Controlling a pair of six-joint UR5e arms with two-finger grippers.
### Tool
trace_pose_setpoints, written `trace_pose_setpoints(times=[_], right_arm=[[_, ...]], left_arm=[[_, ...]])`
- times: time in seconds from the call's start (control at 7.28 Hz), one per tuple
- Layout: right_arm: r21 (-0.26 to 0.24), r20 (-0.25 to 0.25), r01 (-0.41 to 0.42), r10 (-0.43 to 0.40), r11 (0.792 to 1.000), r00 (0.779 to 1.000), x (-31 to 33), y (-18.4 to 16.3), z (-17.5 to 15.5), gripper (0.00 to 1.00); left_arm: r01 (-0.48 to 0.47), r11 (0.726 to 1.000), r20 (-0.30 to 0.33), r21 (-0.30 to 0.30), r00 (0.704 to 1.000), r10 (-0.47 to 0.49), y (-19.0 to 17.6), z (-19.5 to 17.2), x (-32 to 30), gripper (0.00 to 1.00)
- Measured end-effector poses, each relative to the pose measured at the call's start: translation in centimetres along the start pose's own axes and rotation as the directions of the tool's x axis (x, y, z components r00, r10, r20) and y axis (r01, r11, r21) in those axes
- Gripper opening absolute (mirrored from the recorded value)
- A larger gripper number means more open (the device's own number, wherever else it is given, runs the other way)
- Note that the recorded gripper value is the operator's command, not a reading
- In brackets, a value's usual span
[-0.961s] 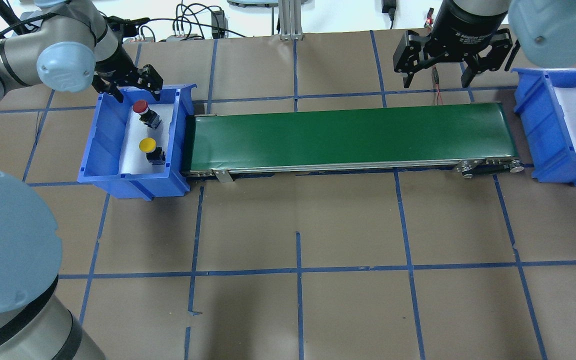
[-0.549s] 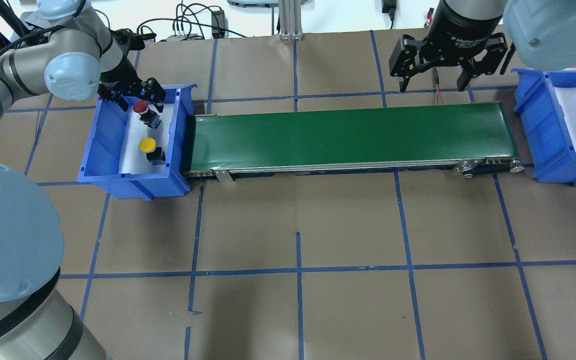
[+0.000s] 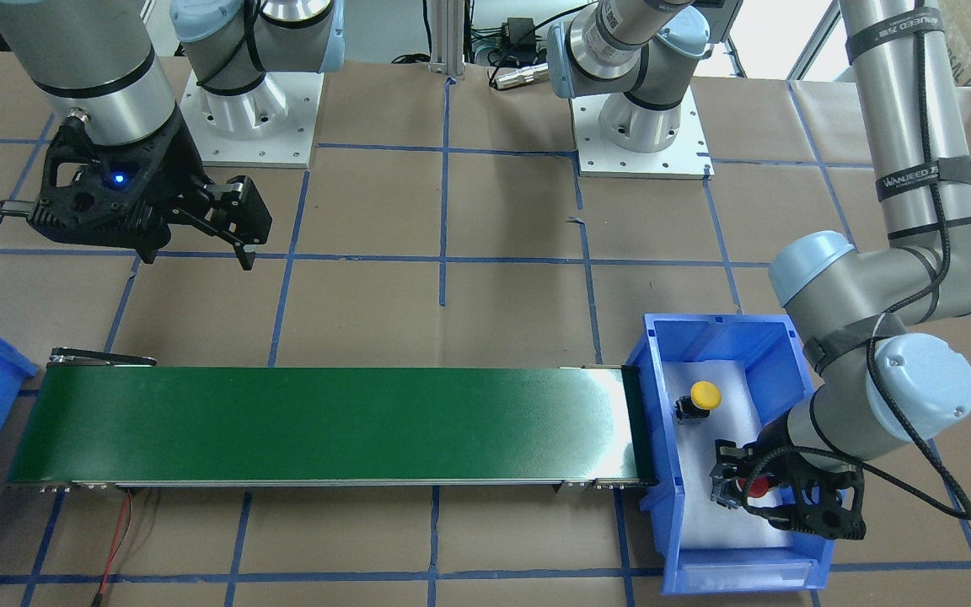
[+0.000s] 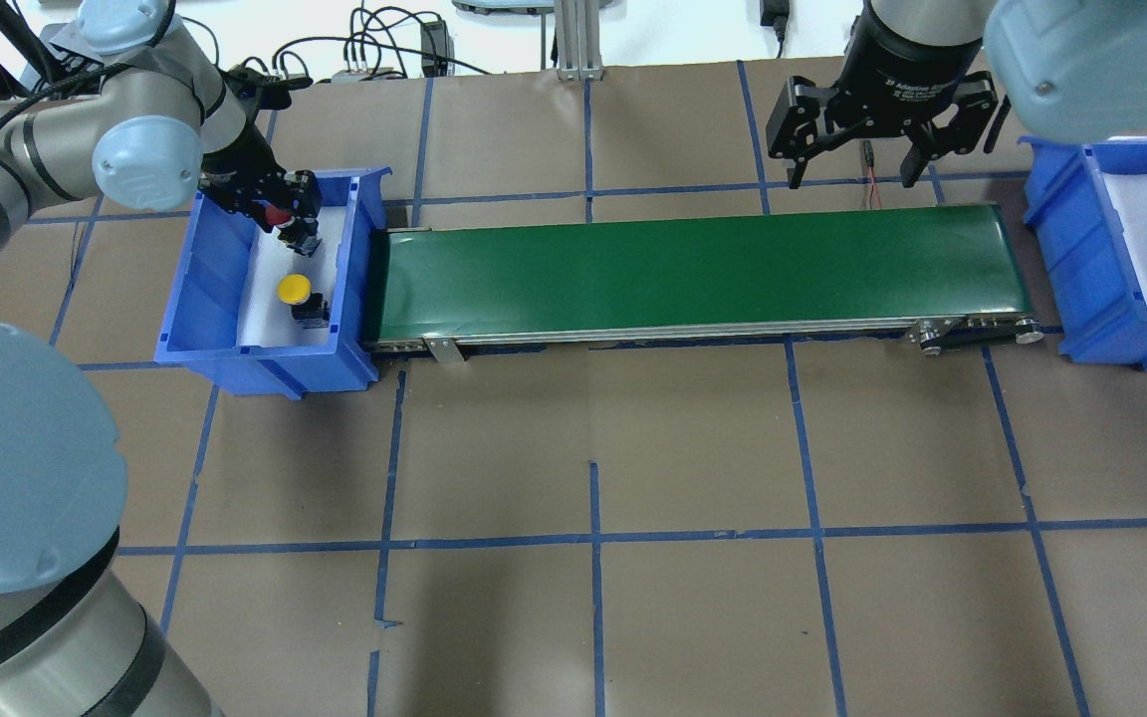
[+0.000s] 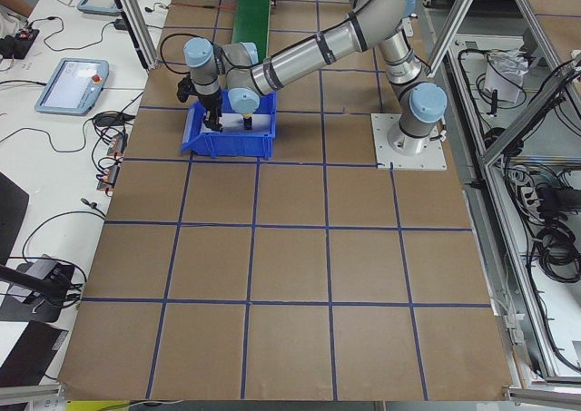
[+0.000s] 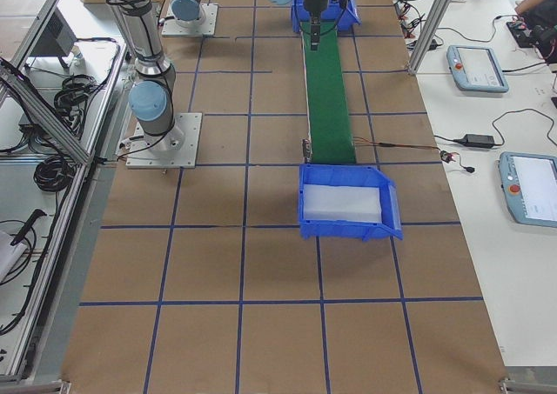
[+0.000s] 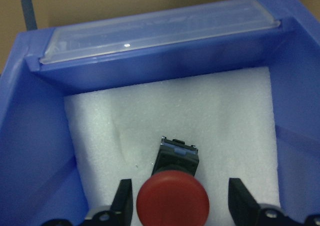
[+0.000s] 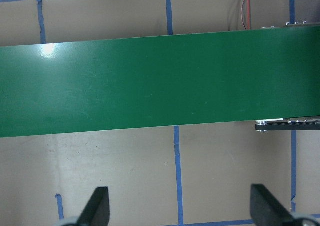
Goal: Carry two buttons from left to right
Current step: 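Close the left gripper on the red button and lift it, then carry the red button onto the conveyor belt and release it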
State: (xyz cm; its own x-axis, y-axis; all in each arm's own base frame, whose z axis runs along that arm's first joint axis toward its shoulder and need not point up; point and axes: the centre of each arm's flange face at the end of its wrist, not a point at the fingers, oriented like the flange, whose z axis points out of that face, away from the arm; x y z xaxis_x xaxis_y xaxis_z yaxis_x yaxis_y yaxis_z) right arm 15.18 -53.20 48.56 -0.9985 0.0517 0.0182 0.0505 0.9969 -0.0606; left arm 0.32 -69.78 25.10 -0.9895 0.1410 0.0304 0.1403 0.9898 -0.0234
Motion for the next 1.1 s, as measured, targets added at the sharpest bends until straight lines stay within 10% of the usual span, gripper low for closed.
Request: trace_pose_setpoints(times=[1.1], right_arm=[[-0.002,-0.003,-0.005,0.005,1.000,1.000,-0.2,-0.3,0.1,1.00]], left_arm=[[-0.047,0.996,0.034,0.081,0.998,0.044,1.1,-10.9,3.2,0.34]])
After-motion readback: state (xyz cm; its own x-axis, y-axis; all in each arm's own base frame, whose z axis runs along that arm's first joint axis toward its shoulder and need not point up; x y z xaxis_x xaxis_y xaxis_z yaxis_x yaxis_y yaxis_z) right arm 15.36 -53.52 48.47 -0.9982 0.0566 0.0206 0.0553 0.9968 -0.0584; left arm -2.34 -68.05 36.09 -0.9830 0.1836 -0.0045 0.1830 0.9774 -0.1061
